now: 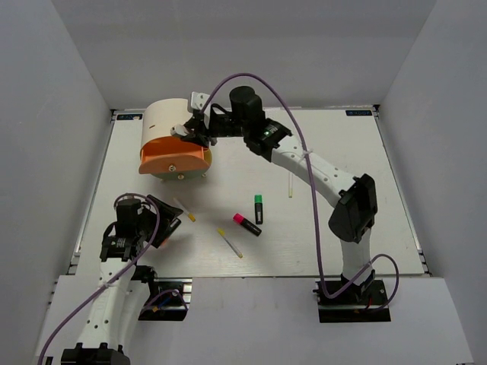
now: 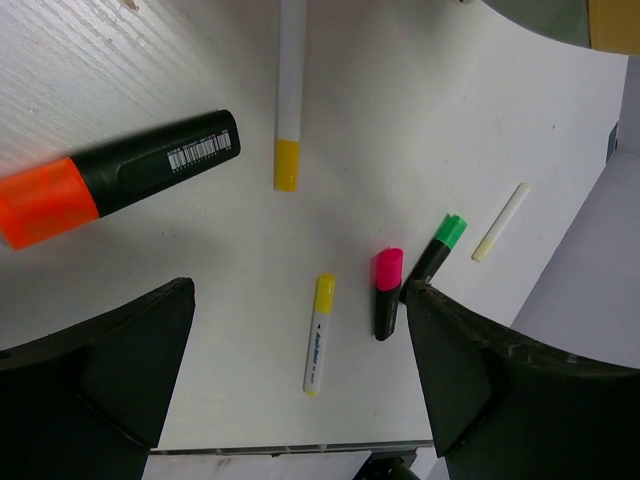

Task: Sort the stationery into containers
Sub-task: Place the stationery in the storage box, then close the drawer in the storage box.

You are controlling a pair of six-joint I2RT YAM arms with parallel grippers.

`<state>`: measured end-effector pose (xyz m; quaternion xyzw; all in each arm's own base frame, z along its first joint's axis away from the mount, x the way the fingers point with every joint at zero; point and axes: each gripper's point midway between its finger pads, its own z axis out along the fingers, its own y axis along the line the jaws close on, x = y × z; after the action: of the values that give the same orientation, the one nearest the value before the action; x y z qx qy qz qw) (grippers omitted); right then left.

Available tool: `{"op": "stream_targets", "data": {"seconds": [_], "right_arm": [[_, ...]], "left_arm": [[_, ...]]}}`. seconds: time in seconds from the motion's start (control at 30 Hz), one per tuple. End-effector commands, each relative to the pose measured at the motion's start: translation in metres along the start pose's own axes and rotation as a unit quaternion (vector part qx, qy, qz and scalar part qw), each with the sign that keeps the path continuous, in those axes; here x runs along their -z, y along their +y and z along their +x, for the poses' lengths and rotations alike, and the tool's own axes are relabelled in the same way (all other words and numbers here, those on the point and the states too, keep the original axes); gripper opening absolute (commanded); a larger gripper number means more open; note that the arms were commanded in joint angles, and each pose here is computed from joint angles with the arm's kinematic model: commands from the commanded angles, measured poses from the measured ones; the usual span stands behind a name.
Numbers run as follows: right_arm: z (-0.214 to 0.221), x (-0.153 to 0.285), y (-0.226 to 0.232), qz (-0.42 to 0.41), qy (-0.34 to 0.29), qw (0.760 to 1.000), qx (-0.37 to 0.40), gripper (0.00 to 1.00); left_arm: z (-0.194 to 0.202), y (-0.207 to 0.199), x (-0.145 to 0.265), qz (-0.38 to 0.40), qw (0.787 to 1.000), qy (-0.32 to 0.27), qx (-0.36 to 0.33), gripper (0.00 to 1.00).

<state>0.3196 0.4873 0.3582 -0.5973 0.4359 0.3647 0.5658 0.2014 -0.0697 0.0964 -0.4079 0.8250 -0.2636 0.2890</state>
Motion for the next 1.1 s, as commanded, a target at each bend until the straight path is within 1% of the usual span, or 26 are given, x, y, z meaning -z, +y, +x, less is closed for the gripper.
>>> {"op": "stream_targets", "data": {"seconds": [0.0, 0.03, 0.07, 0.1, 0.2, 0.23, 0.33, 0.37, 0.47, 0.53, 0.63, 0.67, 0.73, 0.77, 0.8, 0.83, 0.87, 0.9, 0.93, 0.97, 1.0, 1.03, 1.07], "right_arm": [[-0.043, -0.02, -0.01, 0.028, -0.073, 0.997, -0.009, 0.29], [-0.029, -0.03, -0.008, 0.025, -0.066, 0.997, -0.024, 0.31], [-0.029, -0.032, -0.008, 0.024, -0.07, 0.997, -0.026, 0.31], [-0.03, -0.036, -0.007, 0.025, -0.071, 0.996, -0.036, 0.34], [-0.02, -0.045, -0.007, 0.029, -0.069, 0.996, -0.039, 0.4], [-0.018, -0.047, -0.006, 0.03, -0.068, 0.996, -0.044, 0.45], [-0.008, -0.051, -0.004, 0.026, -0.061, 0.996, -0.051, 0.55], [-0.004, -0.051, -0.003, 0.025, -0.057, 0.997, -0.054, 0.61], [-0.003, -0.049, -0.001, 0.023, -0.053, 0.997, -0.052, 0.66], [-0.011, -0.043, -0.005, 0.029, -0.056, 0.997, -0.046, 0.68], [-0.022, -0.034, -0.01, 0.038, -0.057, 0.997, -0.04, 0.68], [-0.028, -0.029, -0.013, 0.049, -0.058, 0.997, -0.034, 0.68], [-0.043, -0.012, -0.021, 0.068, -0.063, 0.995, -0.026, 0.68], [-0.041, -0.007, -0.025, 0.079, -0.057, 0.995, -0.028, 0.66], [-0.038, -0.001, -0.037, 0.12, -0.046, 0.991, -0.037, 0.59], [-0.046, 0.017, -0.042, 0.142, -0.049, 0.988, -0.039, 0.53], [-0.046, 0.027, -0.053, 0.175, -0.047, 0.982, -0.049, 0.48], [-0.047, 0.034, -0.057, 0.19, -0.045, 0.979, -0.053, 0.41], [-0.056, 0.05, -0.057, 0.203, -0.044, 0.977, -0.052, 0.39], [-0.043, 0.06, -0.063, 0.215, -0.03, 0.974, -0.059, 0.37], [-0.051, 0.074, -0.065, 0.227, -0.032, 0.972, -0.052, 0.35], [-0.043, 0.088, -0.065, 0.238, -0.021, 0.97, -0.052, 0.31], [-0.025, 0.093, -0.06, 0.239, -0.005, 0.969, -0.06, 0.31]], "left_arm": [[-0.002, -0.003, 0.002, 0.009, 1.0, -0.01, 0.005, 0.96], [-0.002, 0.0, 0.001, 0.003, 1.0, -0.012, 0.006, 0.96], [-0.002, 0.0, 0.001, 0.003, 1.0, -0.012, 0.006, 0.96], [-0.001, 0.001, 0.002, -0.001, 1.0, -0.009, 0.007, 0.96], [-0.003, -0.002, 0.003, 0.003, 1.0, -0.012, 0.006, 0.96], [-0.004, -0.001, 0.003, 0.001, 1.0, -0.016, 0.011, 0.96], [-0.004, -0.002, 0.003, 0.001, 1.0, -0.016, 0.015, 0.96], [-0.003, 0.0, 0.003, -0.004, 1.0, -0.013, 0.016, 0.96], [-0.002, 0.001, 0.002, -0.007, 1.0, -0.011, 0.029, 0.96], [-0.004, 0.005, -0.001, -0.021, 0.999, -0.013, 0.035, 0.96], [-0.007, 0.009, -0.002, -0.047, 0.997, -0.015, 0.058, 0.97], [-0.008, 0.01, -0.002, -0.055, 0.997, -0.017, 0.059, 0.97], [-0.007, 0.014, -0.003, -0.078, 0.993, -0.012, 0.083, 0.97], [-0.009, 0.013, -0.002, -0.083, 0.992, -0.015, 0.09, 0.97], [-0.007, 0.016, -0.002, -0.092, 0.991, -0.011, 0.1, 0.97], [-0.008, 0.017, -0.002, -0.103, 0.987, -0.014, 0.125, 0.97], [-0.008, 0.021, -0.001, -0.113, 0.984, -0.017, 0.135, 0.97], [-0.004, 0.029, -0.001, -0.137, 0.979, -0.013, 0.151, 0.97], [-0.001, 0.032, -0.001, -0.148, 0.975, -0.01, 0.166, 0.96], [-0.002, 0.033, -0.001, -0.154, 0.969, -0.016, 0.191, 0.95], [-0.001, 0.039, 0.001, -0.169, 0.964, -0.02, 0.206, 0.93], [-0.003, 0.041, 0.0, -0.176, 0.96, -0.027, 0.216, 0.93], [-0.005, 0.041, -0.001, -0.177, 0.957, -0.033, 0.226, 0.91]]}}
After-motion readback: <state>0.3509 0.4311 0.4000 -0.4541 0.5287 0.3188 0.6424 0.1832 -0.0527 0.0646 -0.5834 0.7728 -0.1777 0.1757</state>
